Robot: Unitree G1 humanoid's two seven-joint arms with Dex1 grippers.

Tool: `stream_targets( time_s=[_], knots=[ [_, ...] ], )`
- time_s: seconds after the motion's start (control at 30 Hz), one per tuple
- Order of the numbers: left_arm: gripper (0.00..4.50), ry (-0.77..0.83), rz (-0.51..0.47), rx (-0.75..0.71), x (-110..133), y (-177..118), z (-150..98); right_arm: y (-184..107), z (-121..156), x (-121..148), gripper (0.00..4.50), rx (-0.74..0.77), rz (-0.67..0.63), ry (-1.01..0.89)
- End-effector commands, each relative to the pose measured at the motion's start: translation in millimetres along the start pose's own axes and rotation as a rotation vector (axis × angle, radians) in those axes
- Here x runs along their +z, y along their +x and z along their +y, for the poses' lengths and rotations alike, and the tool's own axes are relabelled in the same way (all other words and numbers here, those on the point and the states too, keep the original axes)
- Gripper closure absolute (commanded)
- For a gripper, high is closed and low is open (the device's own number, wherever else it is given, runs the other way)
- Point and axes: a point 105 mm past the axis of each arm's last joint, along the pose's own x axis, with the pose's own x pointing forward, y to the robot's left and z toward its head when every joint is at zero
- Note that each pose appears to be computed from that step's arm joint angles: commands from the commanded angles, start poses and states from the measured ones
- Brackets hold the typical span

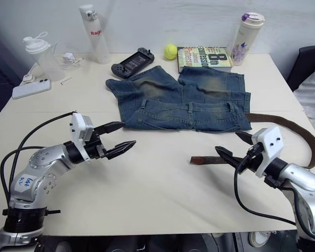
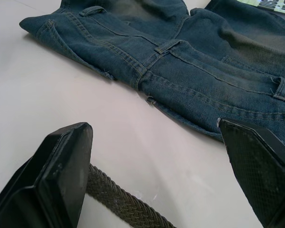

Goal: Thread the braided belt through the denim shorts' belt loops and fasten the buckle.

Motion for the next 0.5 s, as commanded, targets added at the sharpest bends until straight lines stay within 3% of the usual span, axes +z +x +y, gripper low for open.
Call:
stream_targets(
  time_s=[0.03,0.37,0.5],
  knots=[
    [0.09,0.021,-0.011,-0.025,5.6,1.8,-2.2,-0.6,2.5,5.7,0.0,0.017,-0.009,-0.034],
    [0.09,0.003,0.015,-0.048,-3.2,2.4,-7.6,-9.2,11.6,-4.3,0.0,0.19,0.176,-0.101],
    [0.09,0.0,0.02,-0.056,-4.5,2.2,-8.9,-12.0,16.5,-17.9,0.0,0.31,0.346,-0.182]
  ],
)
